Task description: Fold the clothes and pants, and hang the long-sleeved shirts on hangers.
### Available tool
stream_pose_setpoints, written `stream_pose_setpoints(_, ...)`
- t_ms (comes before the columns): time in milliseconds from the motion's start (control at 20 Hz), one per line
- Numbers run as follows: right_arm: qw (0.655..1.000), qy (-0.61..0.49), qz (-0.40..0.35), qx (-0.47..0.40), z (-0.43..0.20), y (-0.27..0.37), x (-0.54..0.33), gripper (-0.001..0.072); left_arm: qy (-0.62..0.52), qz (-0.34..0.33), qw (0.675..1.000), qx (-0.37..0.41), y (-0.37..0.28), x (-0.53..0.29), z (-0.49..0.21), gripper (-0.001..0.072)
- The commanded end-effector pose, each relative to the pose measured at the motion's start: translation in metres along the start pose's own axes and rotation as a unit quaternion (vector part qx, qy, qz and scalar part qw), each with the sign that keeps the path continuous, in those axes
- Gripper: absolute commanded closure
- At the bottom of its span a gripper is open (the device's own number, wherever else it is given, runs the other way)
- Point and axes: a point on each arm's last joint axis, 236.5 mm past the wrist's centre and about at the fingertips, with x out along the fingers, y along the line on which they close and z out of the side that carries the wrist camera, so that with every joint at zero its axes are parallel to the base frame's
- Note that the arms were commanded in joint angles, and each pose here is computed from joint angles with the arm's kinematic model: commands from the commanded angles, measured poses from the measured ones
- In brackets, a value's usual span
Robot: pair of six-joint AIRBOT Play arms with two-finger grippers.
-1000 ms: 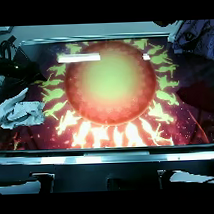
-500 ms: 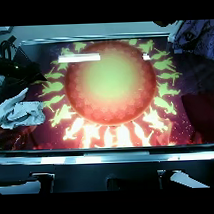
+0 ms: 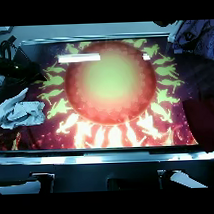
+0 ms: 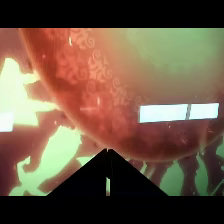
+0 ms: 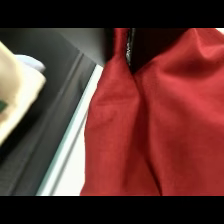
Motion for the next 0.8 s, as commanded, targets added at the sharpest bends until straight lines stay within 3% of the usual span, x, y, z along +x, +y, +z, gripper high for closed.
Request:
stream_pose_setpoints(0,0.999,0.009,-0.031,0.002,-0.006,-0.015,0.005,0.0678,0.0,0.0,1.0,0.0,0.0,0.0,0.0,0.0687)
stream_pose_setpoints(50,0.999,0.012,-0.038,0.002,-0.008,-0.017,0.006,0.0675,0.0,0.0,1.0,0.0,0.0,0.0,0.0,0.0688)
stream_pose_setpoints(100,0.999,0.016,-0.046,0.002,-0.01,-0.021,0.007,0.0612,0.0,0.0,1.0,0.0,0.0,0.0,0.0,0.0688)
stream_pose_setpoints(250,0.999,0.017,-0.046,-0.005,-0.01,-0.022,0.005,0.0304,0.0,0.0,1.0,0.0,0.0,0.0,0.0,0.0688)
stream_pose_setpoints(300,0.999,0.007,-0.031,-0.002,-0.005,-0.015,0.0,0.0302,0.0,0.0,1.0,0.0,0.0,0.0,0.0,0.0688)
stream_pose_setpoints(400,0.997,-0.047,0.066,-0.012,0.016,0.025,-0.026,0.0305,0.0,0.0,1.0,0.0,0.0,0.0,0.0,0.0687)
stream_pose_setpoints(500,0.97,-0.122,0.208,-0.024,0.036,0.086,-0.076,0.0467,0.0,0.0,1.0,0.0,0.0,0.0,0.0,0.0687)
stream_pose_setpoints(650,0.924,-0.208,0.287,-0.145,0.021,0.166,-0.139,0.0473,0.002,0.005,1.0,0.001,0.002,-0.001,-0.001,0.0688)
stream_pose_setpoints(700,0.908,-0.215,0.296,-0.204,-0.004,0.196,-0.151,0.0536,0.007,0.013,1.0,0.002,0.005,-0.003,-0.004,0.0688)
stream_pose_setpoints(750,0.889,-0.215,0.303,-0.266,-0.035,0.224,-0.159,0.0667,0.01,0.021,1.0,0.005,0.008,-0.006,-0.007,0.0688)
